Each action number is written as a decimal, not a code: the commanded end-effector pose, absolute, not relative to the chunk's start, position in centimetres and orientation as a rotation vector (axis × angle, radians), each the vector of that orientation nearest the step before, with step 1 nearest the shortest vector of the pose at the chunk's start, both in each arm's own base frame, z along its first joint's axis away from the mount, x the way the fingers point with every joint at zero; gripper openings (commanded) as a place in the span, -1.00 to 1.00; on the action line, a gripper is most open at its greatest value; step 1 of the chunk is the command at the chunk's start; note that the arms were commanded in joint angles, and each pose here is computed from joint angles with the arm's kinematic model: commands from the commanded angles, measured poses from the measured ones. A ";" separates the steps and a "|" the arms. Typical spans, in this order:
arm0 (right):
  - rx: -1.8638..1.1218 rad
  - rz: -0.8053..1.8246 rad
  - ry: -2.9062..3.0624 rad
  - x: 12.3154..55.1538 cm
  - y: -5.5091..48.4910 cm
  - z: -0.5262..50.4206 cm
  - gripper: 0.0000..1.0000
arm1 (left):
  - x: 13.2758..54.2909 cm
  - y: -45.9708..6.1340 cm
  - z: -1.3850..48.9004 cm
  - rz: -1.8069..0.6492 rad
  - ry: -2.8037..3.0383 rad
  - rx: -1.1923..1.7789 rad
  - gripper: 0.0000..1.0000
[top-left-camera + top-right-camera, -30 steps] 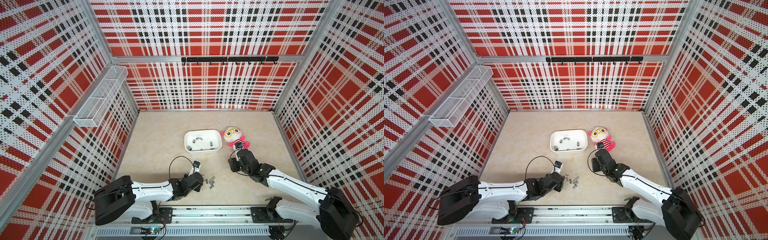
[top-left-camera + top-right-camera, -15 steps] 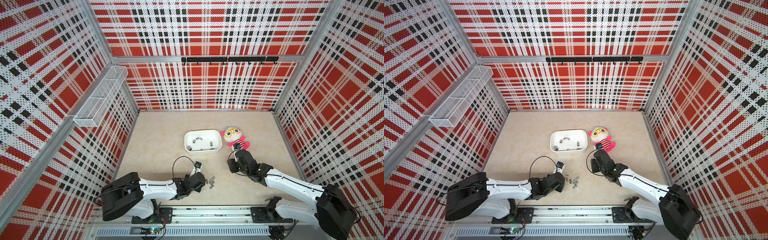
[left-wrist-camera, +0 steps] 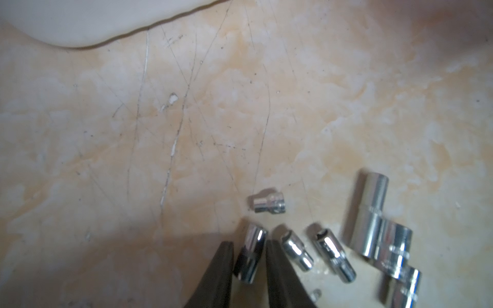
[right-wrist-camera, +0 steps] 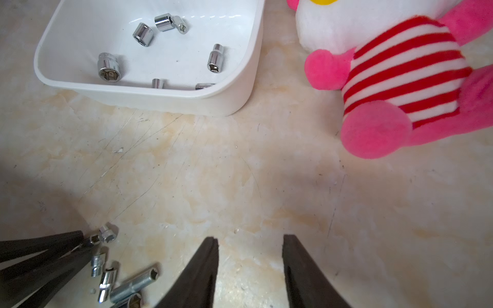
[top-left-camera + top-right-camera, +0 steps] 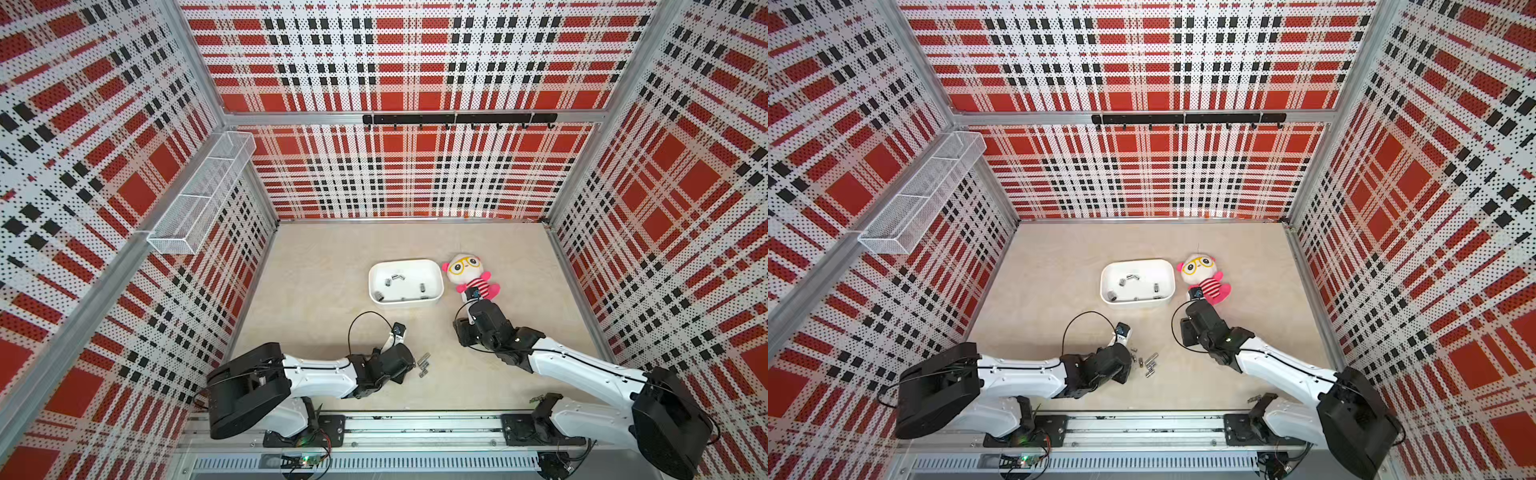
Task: Put the socket on the desktop into the storage box
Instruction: Pick up the socket head from the center of the board, then place the socket head in the storage box, then pick up the socket head from the center of the board.
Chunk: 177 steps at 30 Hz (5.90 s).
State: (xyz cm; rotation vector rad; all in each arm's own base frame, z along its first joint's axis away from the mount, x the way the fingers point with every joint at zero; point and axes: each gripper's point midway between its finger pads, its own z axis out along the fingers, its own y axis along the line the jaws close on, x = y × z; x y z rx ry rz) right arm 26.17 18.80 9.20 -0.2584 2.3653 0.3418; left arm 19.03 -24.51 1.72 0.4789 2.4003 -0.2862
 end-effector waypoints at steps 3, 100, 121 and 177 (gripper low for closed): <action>-0.258 0.342 2.353 26.3 19.2 9.5 -0.09 | 18.7 -25.1 1.5 -0.288 2.410 0.518 -0.47; -0.427 0.397 2.199 24.0 21.6 12.4 0.11 | 31.5 -30.8 20.0 -0.473 1.989 0.102 -0.07; -0.709 0.435 2.307 17.1 28.5 6.9 0.14 | 24.1 -22.1 13.2 -0.496 2.040 0.052 0.02; -0.839 0.325 2.448 16.0 29.8 2.3 -0.16 | 24.3 -23.5 11.3 -0.478 2.109 0.135 -0.03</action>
